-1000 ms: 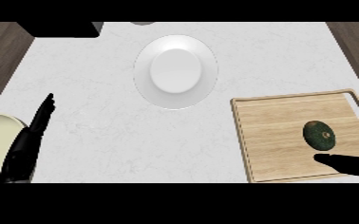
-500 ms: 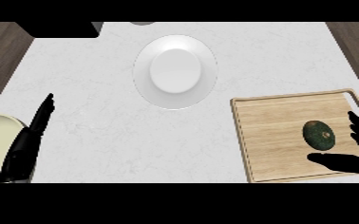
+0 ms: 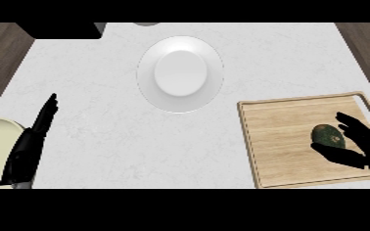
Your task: Pick the squash from the tray and place it in the plate
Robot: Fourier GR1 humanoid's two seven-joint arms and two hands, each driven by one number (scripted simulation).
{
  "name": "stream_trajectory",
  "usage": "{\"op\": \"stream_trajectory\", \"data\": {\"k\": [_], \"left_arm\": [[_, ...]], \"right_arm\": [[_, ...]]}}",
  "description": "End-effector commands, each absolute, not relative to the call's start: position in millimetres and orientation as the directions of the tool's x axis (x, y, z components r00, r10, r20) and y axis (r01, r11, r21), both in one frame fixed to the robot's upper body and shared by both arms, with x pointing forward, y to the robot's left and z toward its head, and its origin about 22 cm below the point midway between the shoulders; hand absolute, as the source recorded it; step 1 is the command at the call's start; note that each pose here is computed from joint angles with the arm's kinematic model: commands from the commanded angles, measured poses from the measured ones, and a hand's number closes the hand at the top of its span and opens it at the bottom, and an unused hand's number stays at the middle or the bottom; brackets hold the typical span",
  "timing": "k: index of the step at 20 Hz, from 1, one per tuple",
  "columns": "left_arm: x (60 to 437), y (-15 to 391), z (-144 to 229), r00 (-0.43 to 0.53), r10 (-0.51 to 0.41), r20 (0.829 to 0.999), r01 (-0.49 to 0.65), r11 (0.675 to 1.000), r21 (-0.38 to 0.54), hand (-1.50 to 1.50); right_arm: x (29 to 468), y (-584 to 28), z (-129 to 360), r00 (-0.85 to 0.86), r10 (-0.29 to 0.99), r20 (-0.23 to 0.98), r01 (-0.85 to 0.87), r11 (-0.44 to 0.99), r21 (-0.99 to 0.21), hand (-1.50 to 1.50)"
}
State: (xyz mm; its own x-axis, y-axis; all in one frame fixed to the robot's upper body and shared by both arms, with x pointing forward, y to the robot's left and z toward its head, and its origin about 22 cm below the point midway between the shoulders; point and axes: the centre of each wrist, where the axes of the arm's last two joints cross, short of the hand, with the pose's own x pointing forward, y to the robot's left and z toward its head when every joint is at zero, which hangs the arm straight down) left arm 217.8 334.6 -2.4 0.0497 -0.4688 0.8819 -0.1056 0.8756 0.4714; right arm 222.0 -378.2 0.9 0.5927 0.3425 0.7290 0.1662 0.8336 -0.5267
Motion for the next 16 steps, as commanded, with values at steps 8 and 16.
{"op": "stream_trajectory", "data": {"k": [8,16], "left_arm": [[215.5,334.5,-15.3,0.054,-0.457,0.888,-0.099,0.882,0.46,0.0],[225.3,331.9,1.9,0.026,-0.464,0.886,-0.078,0.882,0.464,0.0]], "right_arm": [[239.4,-371.3,-1.6,0.532,0.372,0.761,0.195,0.821,-0.537,1.5],[247.3,-295.6,-25.5,0.644,0.703,0.301,-0.06,0.439,-0.896,1.5]]}}
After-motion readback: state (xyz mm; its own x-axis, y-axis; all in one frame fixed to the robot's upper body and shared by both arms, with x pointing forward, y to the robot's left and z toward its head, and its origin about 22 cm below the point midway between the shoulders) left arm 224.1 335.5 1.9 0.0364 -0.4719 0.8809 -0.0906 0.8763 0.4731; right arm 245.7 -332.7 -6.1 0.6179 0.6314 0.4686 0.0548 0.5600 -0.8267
